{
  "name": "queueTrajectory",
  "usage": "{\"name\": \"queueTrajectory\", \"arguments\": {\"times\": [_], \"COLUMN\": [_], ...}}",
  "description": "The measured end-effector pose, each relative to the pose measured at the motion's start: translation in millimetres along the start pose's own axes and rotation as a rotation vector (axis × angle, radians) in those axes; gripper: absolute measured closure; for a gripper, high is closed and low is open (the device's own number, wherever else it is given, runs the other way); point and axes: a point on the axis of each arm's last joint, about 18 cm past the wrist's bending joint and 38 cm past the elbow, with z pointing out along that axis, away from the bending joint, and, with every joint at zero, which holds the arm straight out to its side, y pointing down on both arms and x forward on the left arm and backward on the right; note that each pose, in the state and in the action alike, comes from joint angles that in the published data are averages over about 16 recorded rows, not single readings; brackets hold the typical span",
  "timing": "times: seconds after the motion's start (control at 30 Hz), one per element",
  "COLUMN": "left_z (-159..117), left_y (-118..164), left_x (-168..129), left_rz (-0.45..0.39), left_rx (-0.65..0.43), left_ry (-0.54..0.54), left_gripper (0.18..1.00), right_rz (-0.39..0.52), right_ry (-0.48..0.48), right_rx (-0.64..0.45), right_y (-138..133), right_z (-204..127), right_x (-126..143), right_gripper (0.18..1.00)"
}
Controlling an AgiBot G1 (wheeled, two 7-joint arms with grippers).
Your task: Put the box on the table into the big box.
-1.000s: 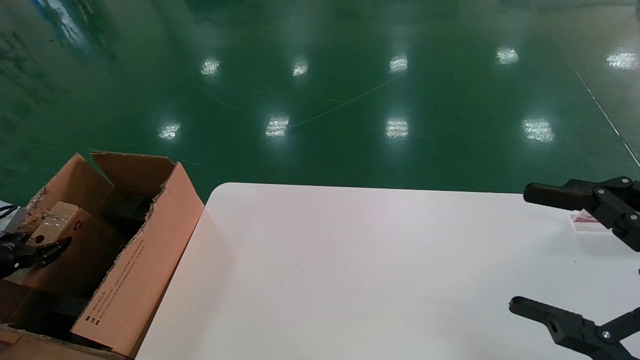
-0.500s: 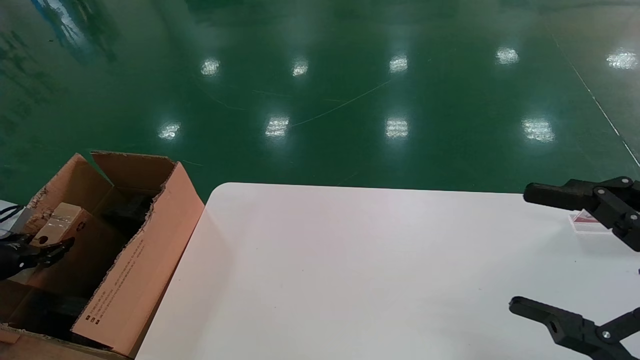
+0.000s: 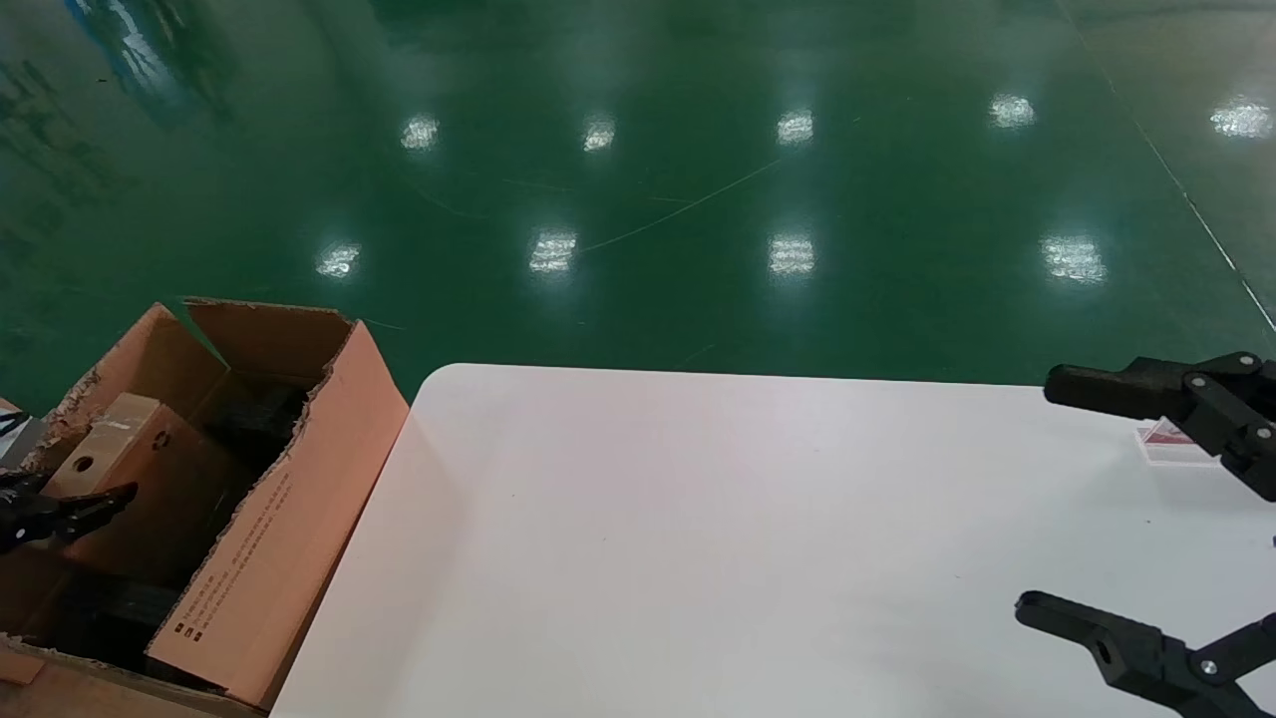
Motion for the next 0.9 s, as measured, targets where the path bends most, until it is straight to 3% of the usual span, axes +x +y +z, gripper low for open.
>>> {"name": "queueTrajectory", "arguments": {"times": [0.57,0.9], "left_z": [0,1], "left_y": [-2,-15], "left_x": [-2,3], "left_rz": [0.0,0.013], "left_rx": [0.01,0.056], "left_ry": [0.001,0.036], "left_gripper": [0.35,0.229], "right_rz": [0.0,0.0], "right_ry": [0.0,0.0], "right_rx": [0.0,0.0], "right_y": [0,0], "right_z": [0,0], "right_x": [0,0], "right_gripper": [0.178,0.178]}}
